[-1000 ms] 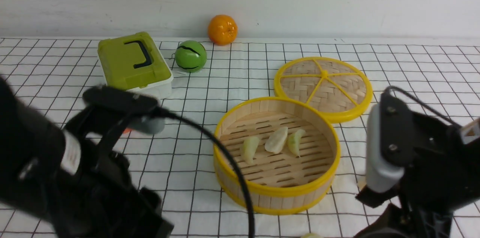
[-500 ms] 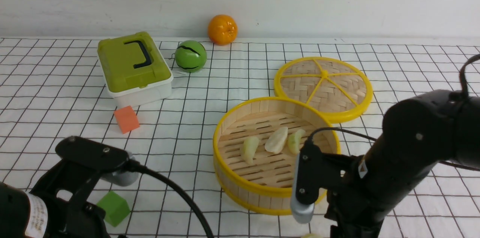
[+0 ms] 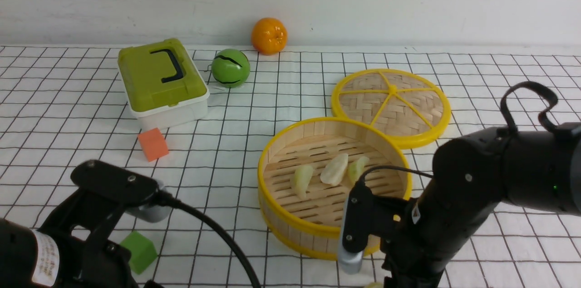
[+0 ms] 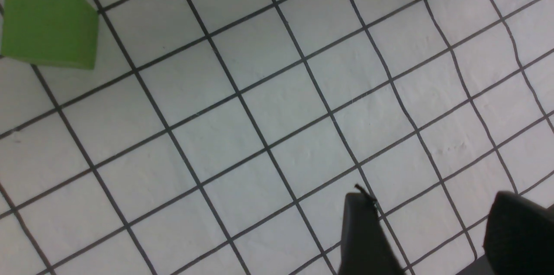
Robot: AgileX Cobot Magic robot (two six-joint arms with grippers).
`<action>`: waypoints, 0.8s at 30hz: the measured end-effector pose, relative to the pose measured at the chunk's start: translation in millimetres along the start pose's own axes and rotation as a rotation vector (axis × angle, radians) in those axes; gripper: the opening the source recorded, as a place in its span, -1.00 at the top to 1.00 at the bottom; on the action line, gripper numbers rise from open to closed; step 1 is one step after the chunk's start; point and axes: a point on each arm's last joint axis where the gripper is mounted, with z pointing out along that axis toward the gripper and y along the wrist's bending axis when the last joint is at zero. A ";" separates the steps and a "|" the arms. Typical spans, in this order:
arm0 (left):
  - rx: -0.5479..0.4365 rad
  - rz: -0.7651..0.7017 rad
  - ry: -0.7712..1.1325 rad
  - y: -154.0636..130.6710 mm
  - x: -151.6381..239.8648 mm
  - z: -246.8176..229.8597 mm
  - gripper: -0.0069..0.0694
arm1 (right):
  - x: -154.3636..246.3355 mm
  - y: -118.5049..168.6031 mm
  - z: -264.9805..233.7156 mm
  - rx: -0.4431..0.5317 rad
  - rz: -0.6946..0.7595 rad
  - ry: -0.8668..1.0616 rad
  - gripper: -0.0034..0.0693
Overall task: Put the dumplings into the steamer on the table with the white tablecloth.
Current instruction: 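Reach for and grasp a dumpling lying on the table beside the steamer, then place the dumpling in the bamboo steamer basket with the right gripper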
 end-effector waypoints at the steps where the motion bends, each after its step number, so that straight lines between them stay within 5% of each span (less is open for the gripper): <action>1: 0.000 0.000 -0.001 0.0 -0.1 0.0 -0.16 | 0.2 -0.9 4.6 -0.003 0.002 0.007 -0.38; 7: 0.000 0.001 -0.003 0.0 -0.3 0.0 -0.16 | -1.3 -4.4 13.0 0.004 0.021 0.006 -0.18; 11: 0.000 0.001 -0.002 0.0 -0.2 0.0 -0.16 | -7.9 -6.3 2.5 -0.003 0.047 0.000 0.47; 17: -0.006 0.002 0.023 0.6 2.1 0.0 -0.16 | -27.6 -3.8 -50.0 -0.028 0.055 -0.072 0.48; 24: -0.007 0.002 0.028 0.6 2.6 0.0 -0.16 | -59.3 -20.4 -104.1 0.093 0.161 -0.222 0.48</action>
